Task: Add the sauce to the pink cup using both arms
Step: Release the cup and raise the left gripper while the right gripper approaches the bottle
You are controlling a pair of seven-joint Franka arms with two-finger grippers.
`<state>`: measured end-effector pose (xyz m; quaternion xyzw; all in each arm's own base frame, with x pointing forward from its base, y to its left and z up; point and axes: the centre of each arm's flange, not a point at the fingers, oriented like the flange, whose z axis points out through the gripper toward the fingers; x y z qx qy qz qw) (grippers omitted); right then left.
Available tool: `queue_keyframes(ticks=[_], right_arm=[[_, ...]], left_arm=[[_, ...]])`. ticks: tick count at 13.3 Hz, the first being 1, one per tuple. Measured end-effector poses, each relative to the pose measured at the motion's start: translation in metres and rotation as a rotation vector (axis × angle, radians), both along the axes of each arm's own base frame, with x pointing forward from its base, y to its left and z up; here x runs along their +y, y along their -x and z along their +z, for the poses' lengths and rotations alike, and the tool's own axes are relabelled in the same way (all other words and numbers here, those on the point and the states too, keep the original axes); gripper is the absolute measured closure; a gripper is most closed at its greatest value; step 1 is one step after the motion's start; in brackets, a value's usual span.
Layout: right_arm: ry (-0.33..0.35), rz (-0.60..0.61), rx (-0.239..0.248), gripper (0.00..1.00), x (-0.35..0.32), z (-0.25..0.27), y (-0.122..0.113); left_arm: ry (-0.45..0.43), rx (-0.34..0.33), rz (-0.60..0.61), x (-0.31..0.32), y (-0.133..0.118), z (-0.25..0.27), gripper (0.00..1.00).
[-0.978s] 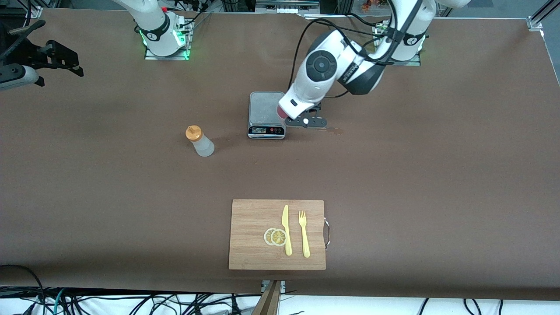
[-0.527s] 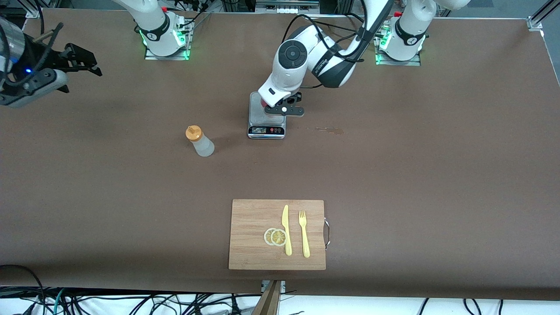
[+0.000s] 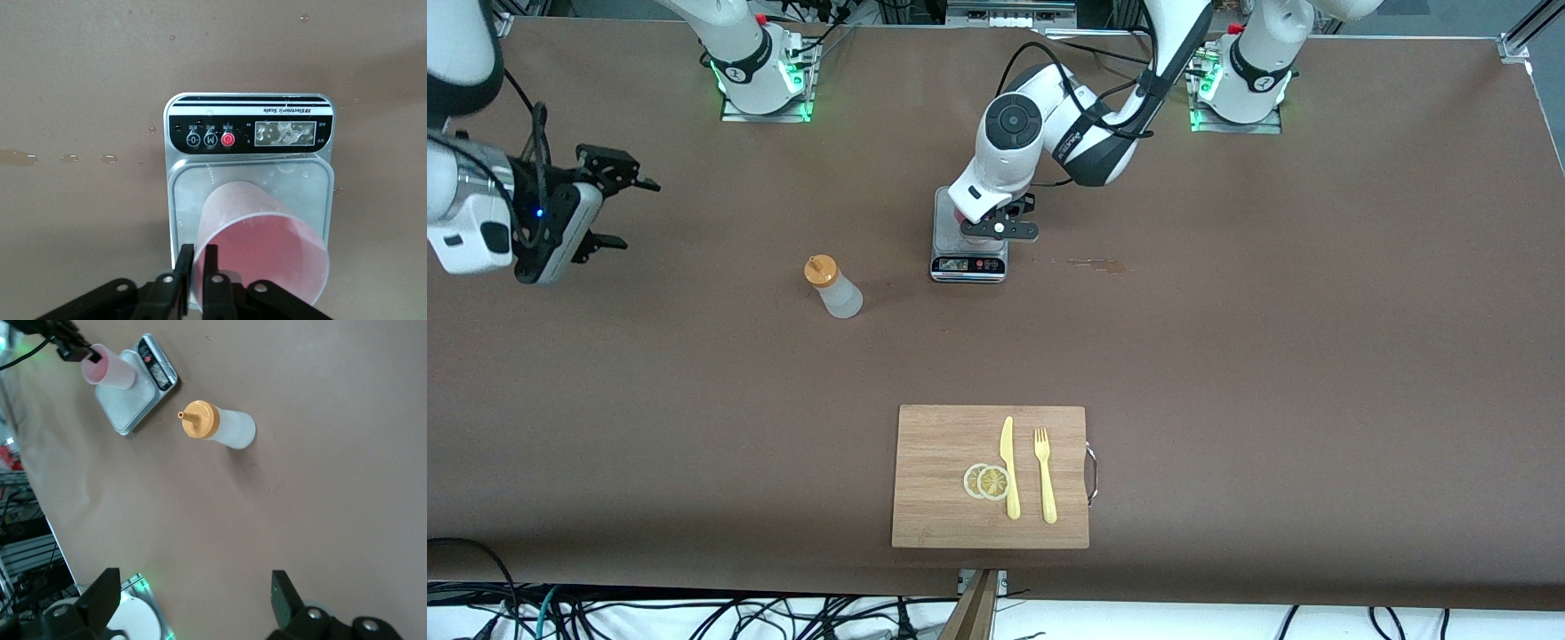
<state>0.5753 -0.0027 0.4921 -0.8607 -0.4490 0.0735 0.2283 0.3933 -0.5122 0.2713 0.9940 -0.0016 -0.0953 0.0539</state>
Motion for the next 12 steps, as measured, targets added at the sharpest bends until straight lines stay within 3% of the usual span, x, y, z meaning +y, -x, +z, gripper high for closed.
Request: queue_keyframes(ticks=[4, 8, 10, 12], right_arm=[[-0.190, 0.077, 0.003, 0.00, -0.029, -0.071, -0.020], [-0.380, 0.159, -0.051, 0.00, -0.047, -0.128, -0.030], [-0.474, 0.180, -0.082, 0.00, -0.058, -0.164, -0.034], [-0.553, 0.212, -0.109, 0.00, -0.059, -0.198, -0.035]], left_arm=[[0.008, -0.008, 0.042, -0.001, -0.007, 0.008, 0.43], [0.035, 0.020, 0.061, -0.001, -0.017, 0.058, 0.01], [0.042, 0.025, 0.033, 0.006, -0.031, 0.104, 0.00], [0.077, -0.013, 0.006, 0.038, -0.068, 0.156, 0.00]])
